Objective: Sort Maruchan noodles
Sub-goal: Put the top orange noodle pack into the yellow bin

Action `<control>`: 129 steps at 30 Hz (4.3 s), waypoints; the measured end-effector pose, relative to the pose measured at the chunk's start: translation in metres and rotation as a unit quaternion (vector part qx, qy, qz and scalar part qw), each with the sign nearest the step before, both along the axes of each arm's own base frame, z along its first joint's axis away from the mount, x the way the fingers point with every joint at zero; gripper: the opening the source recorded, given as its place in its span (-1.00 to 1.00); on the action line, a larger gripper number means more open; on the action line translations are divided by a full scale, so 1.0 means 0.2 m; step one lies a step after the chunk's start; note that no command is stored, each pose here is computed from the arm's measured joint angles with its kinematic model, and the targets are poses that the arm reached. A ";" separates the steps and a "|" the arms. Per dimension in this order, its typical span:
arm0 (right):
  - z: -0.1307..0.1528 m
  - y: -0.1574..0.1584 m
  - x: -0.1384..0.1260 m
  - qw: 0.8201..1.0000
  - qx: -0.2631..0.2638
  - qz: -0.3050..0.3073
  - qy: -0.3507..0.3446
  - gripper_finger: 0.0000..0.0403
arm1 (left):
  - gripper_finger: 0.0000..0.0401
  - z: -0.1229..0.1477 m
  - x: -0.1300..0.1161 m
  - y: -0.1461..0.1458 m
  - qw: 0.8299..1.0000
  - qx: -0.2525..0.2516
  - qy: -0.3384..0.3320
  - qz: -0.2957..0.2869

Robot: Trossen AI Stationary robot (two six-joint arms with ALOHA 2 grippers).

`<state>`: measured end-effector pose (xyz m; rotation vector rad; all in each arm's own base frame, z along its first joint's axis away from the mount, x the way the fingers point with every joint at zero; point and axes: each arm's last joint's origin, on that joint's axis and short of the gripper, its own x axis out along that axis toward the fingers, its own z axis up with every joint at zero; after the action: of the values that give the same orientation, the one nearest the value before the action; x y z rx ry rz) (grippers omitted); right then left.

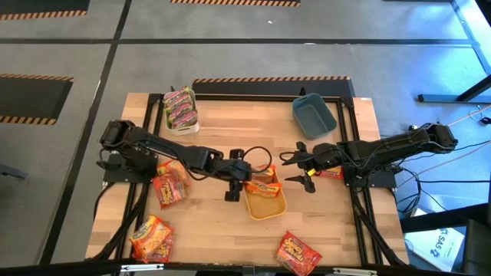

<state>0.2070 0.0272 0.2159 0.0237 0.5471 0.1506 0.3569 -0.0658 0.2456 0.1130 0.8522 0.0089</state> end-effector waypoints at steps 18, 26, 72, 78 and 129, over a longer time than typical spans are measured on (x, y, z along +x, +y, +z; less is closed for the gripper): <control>0.00 -0.01 0.00 0.999 -0.018 -0.038 -0.002 0.28 | -0.15 -0.03 -0.64 0.14 0.978 -0.061 -0.173 0.098; 0.03 -0.03 -0.04 0.993 -0.022 -0.107 0.042 0.28 | -0.16 0.08 -0.87 0.14 0.972 -0.124 -0.161 0.120; -0.09 -0.12 0.00 0.939 -0.016 -0.243 0.243 -0.31 | -0.16 -0.23 -0.88 0.20 0.918 -0.112 0.187 0.332; -0.10 -0.12 0.01 0.938 -0.018 -0.243 0.248 -0.31 | -0.16 -0.24 -0.89 0.25 0.878 -0.116 0.263 0.382; -0.10 -0.12 0.01 0.940 -0.027 -0.235 0.246 -0.31 | -0.15 -0.31 -1.00 0.20 0.830 -0.137 0.355 0.407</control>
<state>0.2087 0.0038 0.1958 0.1410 1.0295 -0.3496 0.1561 -0.0250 0.1828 -0.5664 1.5865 0.6862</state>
